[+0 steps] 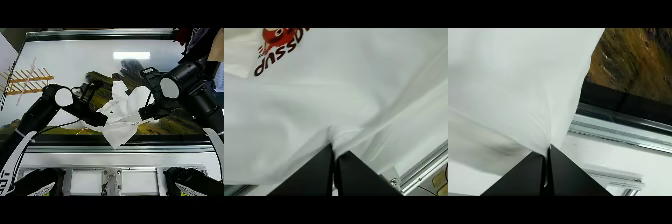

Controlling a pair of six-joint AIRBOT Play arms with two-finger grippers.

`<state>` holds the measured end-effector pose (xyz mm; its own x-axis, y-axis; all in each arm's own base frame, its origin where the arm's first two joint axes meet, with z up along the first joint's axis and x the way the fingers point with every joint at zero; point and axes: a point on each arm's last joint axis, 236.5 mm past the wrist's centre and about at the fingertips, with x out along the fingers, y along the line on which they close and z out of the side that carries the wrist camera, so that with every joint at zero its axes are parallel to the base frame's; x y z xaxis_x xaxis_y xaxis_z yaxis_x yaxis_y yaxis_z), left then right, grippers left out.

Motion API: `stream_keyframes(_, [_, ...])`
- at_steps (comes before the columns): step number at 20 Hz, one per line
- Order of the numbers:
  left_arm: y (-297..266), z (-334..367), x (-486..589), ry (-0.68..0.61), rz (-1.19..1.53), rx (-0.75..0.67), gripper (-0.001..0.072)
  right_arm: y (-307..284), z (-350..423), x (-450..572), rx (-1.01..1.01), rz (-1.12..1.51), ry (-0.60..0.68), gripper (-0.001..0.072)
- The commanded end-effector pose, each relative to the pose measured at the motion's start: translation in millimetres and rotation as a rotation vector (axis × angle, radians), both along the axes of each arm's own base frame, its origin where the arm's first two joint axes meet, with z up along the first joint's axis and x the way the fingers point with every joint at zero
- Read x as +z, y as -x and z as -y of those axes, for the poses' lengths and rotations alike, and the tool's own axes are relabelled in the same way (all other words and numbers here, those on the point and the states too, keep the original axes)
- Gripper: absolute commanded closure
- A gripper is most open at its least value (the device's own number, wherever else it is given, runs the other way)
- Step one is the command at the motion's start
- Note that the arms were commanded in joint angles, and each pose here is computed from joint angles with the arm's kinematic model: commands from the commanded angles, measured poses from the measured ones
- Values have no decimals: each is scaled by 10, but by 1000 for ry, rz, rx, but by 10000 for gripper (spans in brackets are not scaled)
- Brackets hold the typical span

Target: Fold the clothes and pants, and hang the long-sleeved shirts on hangers.

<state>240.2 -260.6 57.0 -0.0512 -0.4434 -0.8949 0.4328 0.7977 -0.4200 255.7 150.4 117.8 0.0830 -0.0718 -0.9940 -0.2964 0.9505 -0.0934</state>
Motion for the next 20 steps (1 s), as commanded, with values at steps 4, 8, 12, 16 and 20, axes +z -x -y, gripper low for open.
stream_keyframes(4, [-151,122,-53,49,-11,-50,688,-57,-27,-97,-8,-8,4,690])
stream_keyframes(8, [-342,-58,76,78,16,26,22,-106,-61,-95,-5,13,-10,690])
stream_keyframes(12, [-687,-306,584,131,160,121,15,-135,-82,-94,-3,25,-18,690])
stream_keyframes(16, [-1058,-758,967,145,277,249,15,-135,-81,-93,-3,25,-18,690])
stream_keyframes(20, [-1437,-1492,908,85,339,435,15,-135,-81,-93,-3,25,-18,690])
